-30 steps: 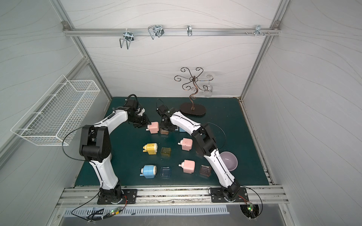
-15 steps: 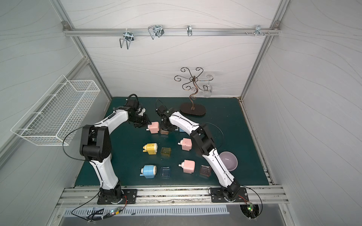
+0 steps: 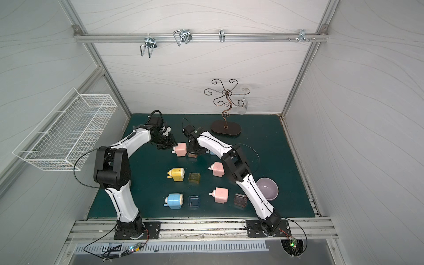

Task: Put the tray back into the pencil sharpener
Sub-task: Pick up the container from the center of the board.

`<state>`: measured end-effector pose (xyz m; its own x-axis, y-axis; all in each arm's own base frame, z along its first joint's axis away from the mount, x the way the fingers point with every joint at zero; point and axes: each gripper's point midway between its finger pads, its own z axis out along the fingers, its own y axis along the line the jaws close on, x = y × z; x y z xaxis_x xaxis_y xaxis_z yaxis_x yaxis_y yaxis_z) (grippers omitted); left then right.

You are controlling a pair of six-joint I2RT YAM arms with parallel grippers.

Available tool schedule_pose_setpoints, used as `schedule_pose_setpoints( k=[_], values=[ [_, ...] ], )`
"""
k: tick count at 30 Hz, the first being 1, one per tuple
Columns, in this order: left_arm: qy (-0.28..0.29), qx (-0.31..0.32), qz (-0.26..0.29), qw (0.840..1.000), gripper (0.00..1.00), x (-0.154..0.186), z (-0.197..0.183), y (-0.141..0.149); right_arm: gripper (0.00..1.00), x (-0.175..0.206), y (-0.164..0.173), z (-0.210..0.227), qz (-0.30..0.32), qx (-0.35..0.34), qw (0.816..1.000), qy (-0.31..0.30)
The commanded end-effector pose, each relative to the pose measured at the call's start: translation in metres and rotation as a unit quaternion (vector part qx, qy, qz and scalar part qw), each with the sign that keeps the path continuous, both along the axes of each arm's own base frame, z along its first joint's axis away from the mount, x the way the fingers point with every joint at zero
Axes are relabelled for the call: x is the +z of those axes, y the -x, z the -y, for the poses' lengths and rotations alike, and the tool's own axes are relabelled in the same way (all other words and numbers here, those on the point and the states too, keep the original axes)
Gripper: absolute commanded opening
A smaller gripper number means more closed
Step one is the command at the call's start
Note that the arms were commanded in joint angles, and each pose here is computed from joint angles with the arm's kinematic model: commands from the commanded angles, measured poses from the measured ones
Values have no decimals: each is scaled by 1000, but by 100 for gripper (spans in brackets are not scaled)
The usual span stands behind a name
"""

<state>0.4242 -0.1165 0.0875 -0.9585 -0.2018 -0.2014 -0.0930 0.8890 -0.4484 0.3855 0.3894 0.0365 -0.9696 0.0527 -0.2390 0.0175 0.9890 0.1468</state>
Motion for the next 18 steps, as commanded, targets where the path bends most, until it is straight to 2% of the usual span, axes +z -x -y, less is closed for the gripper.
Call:
schedule_pose_setpoints(
  k=[1,8,18],
  values=[
    [-18,-16,-32,999,36,-17,3,11,0,5,-4,7,13,12,1000,26],
    [-18,-20,-30,999,36,-16,6,12,0,27,-11,1,41,55,997,46],
    [-19,-23,-28,999,36,-14,7,12,0,29,-18,-4,52,88,993,63]
  ],
)
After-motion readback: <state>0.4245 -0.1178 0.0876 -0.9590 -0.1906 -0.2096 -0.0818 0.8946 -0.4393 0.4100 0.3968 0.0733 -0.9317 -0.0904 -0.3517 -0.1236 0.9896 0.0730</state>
